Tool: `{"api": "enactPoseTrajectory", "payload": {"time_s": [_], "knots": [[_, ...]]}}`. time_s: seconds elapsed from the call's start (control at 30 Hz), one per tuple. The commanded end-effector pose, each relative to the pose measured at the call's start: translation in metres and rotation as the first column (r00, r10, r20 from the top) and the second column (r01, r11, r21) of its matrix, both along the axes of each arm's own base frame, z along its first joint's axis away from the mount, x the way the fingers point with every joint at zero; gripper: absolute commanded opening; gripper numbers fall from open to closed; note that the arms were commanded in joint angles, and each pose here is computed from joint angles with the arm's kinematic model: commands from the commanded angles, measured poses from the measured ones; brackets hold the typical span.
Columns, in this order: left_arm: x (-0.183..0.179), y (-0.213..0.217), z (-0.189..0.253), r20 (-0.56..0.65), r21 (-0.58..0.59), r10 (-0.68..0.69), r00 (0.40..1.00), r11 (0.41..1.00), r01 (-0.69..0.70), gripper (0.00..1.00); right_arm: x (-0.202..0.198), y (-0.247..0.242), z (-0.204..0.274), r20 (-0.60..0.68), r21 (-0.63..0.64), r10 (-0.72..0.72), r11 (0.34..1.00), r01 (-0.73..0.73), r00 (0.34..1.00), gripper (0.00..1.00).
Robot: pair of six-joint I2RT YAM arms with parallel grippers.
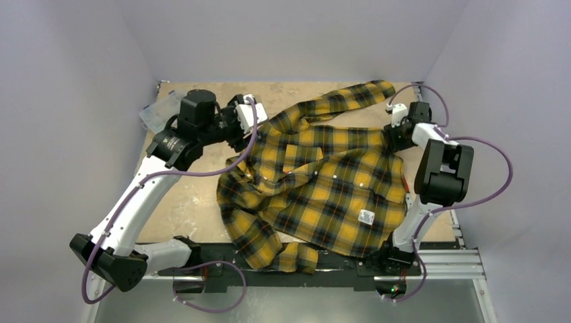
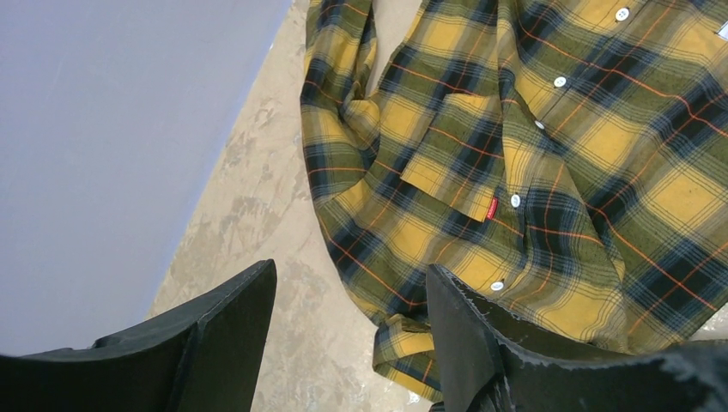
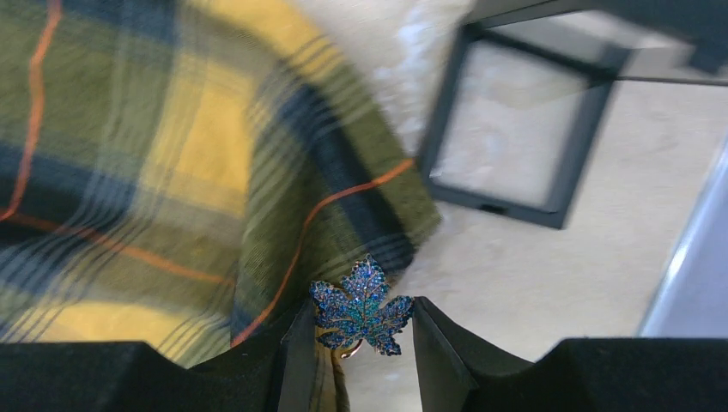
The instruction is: Remove the brooch from the garment
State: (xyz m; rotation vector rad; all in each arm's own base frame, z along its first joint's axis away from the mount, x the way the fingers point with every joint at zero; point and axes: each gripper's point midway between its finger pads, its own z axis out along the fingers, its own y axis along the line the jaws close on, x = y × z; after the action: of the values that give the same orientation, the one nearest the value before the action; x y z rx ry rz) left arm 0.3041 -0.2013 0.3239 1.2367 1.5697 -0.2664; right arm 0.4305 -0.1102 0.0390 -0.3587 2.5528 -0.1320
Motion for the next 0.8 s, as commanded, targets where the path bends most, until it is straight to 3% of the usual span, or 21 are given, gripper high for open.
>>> {"api": "enactPoseTrajectory", "payload": {"time_s": [0.0,0.23,0.43,0.77], "knots": [[0.001,0.002,0.025,0.046,-0.036,0.016,0.999,0.999,-0.015,0.64,-0.001,0.028,0.019,0.052,-0.047,0.108,0.993,-0.106,0.993,0.16],[-0.001,0.004,0.024,0.044,-0.025,0.015,0.999,1.000,-0.014,0.64,-0.008,0.102,0.020,0.052,-0.003,0.268,0.963,-0.268,0.962,0.15],[-0.003,0.007,0.023,0.039,-0.014,0.017,0.999,1.000,-0.016,0.64,-0.002,0.129,0.026,0.072,0.092,0.290,0.951,-0.296,0.954,0.15],[-0.003,0.001,0.022,0.013,-0.037,0.003,1.000,0.999,-0.002,0.63,0.016,0.064,0.085,0.181,0.133,0.127,0.979,-0.153,0.975,0.16]]}}
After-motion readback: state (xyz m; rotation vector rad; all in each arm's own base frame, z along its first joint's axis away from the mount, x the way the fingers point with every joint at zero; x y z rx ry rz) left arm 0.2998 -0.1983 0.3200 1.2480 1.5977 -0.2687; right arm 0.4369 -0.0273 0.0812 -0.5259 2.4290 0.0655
